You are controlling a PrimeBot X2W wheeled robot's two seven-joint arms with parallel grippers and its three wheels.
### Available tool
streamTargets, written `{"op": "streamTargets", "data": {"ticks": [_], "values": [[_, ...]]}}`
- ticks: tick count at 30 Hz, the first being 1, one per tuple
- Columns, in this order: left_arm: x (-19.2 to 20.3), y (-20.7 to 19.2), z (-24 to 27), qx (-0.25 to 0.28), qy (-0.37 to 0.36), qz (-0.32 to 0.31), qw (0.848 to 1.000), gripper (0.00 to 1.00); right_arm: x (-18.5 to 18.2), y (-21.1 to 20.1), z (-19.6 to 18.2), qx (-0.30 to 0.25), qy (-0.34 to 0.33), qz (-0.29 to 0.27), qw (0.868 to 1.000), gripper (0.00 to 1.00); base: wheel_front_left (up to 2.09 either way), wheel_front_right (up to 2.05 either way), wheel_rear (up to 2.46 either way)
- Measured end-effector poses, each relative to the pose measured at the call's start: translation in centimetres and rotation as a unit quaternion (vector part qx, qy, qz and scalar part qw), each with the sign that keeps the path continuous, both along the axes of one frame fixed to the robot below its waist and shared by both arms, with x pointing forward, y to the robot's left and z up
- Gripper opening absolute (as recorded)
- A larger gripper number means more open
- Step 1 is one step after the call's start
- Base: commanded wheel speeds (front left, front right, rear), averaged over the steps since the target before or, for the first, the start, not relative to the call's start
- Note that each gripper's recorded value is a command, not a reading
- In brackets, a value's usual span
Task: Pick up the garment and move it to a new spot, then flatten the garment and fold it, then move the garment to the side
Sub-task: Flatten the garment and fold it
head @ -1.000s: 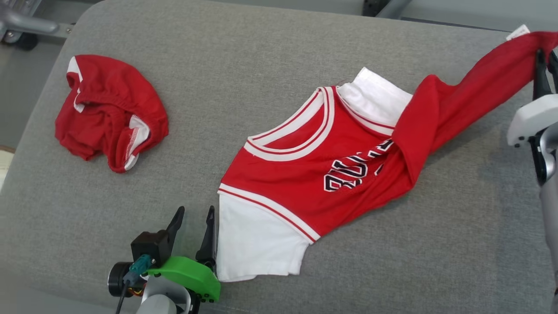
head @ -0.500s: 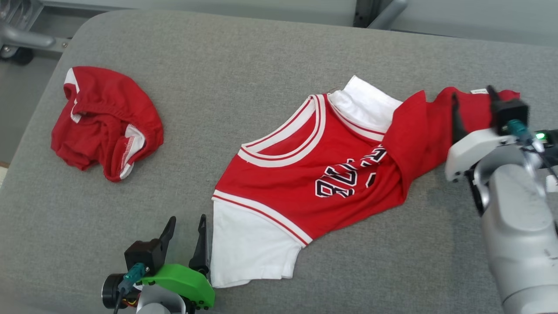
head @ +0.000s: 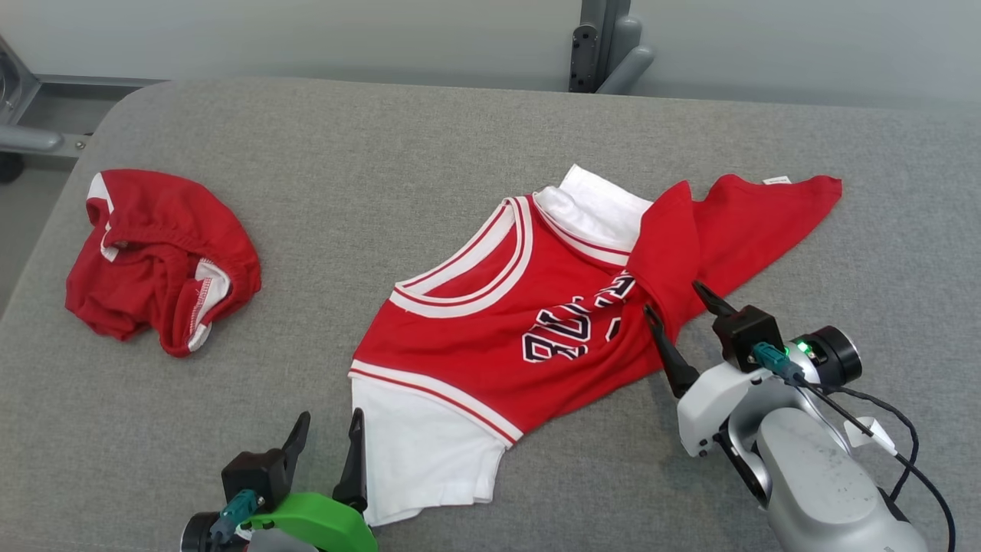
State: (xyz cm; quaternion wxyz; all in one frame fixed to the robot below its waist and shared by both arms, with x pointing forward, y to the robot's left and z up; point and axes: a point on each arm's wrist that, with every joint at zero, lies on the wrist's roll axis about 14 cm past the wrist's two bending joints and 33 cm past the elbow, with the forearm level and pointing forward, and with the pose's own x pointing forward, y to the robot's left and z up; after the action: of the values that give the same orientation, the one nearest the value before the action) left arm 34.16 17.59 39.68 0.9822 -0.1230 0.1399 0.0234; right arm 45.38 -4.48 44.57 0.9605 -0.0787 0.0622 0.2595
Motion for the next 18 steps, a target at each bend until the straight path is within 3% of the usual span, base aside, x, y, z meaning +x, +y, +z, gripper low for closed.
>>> {"op": "streamTargets", "data": {"ticks": [18], "values": [[-0.8, 0.7, -0.9, -0.007, 0.017, 0.015, 1.000, 1.00, 2.2, 0.7, -1.2, -0.054, 0.003, 0.009, 0.998, 1.00, 0.00, 0.00, 0.00]]}}
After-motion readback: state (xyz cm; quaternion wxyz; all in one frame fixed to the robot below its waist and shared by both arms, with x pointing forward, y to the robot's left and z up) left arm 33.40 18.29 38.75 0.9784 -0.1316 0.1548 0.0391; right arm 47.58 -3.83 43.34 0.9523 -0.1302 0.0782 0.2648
